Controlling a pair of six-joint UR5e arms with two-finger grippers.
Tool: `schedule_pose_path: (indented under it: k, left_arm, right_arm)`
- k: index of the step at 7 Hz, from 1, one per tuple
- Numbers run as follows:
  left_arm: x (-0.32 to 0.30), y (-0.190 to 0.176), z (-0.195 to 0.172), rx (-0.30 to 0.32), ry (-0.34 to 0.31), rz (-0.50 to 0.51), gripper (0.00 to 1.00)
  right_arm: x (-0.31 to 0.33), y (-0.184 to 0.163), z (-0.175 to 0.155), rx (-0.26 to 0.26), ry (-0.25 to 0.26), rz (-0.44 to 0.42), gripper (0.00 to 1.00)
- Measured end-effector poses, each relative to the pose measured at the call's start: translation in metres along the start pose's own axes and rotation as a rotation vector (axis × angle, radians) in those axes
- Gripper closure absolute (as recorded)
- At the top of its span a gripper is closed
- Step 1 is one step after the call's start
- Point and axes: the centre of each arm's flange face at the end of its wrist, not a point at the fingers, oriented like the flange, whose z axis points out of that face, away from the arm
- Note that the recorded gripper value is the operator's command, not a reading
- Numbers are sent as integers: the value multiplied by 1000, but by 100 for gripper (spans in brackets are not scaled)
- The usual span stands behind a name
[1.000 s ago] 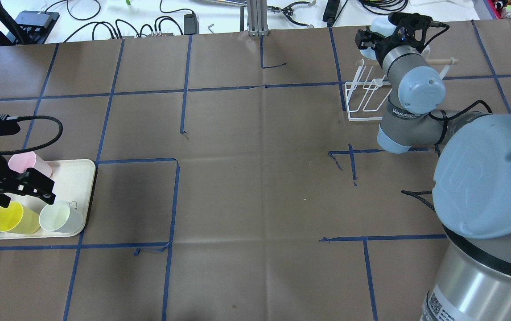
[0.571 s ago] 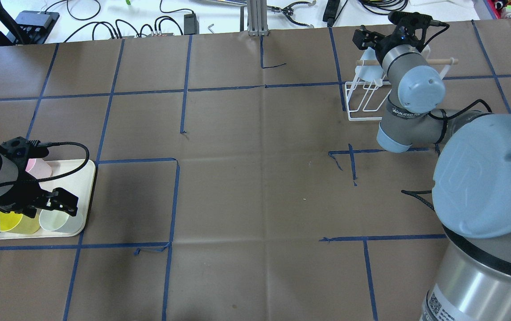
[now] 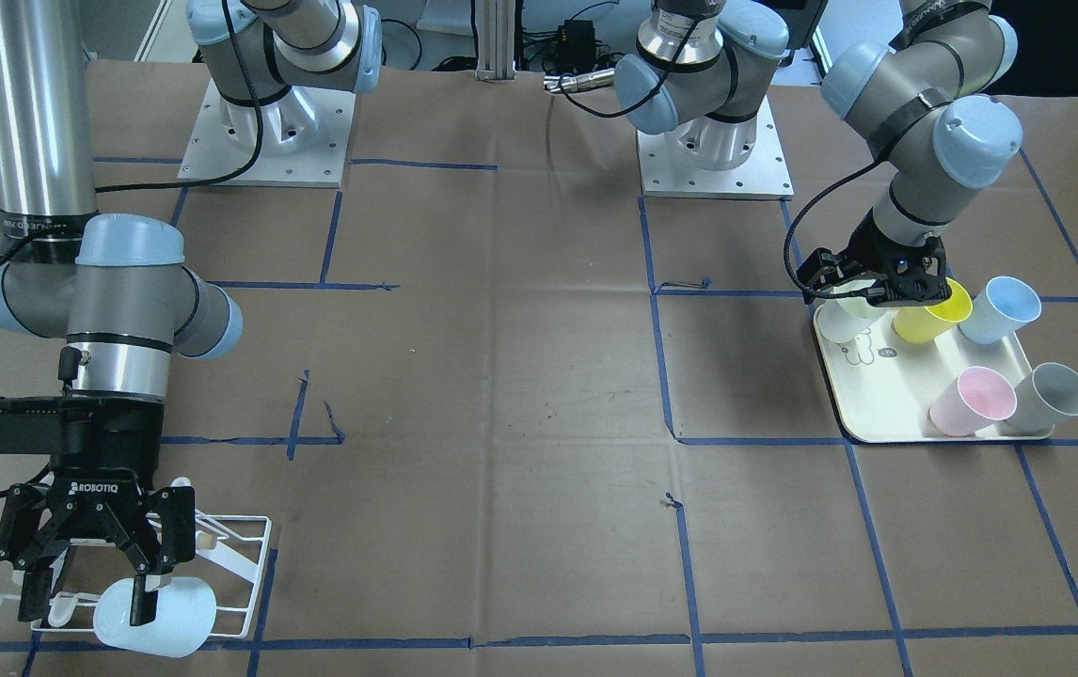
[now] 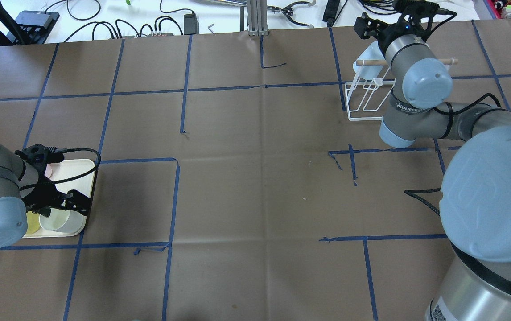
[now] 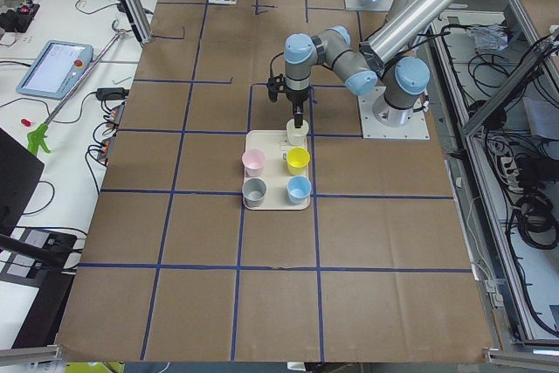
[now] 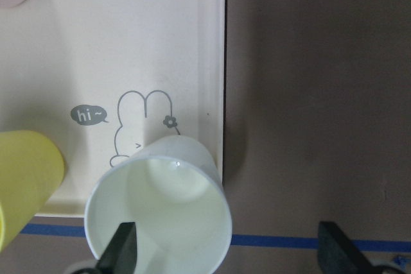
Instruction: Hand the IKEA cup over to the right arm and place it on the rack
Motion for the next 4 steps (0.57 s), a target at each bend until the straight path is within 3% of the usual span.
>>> schedule_pose_path:
  k: [2, 3, 4]
  left_arm:
    - [-1, -2, 6, -12, 5, 11, 66]
    - [-2, -2, 6, -17, 3, 20, 91]
    - [-3, -2, 6, -18, 1, 27, 100]
  right_arm:
    - [-35, -33, -41, 55, -55, 37, 0]
    - [-50, -45, -68, 77, -82, 66, 0]
    - [-66, -54, -98, 92, -111, 104, 0]
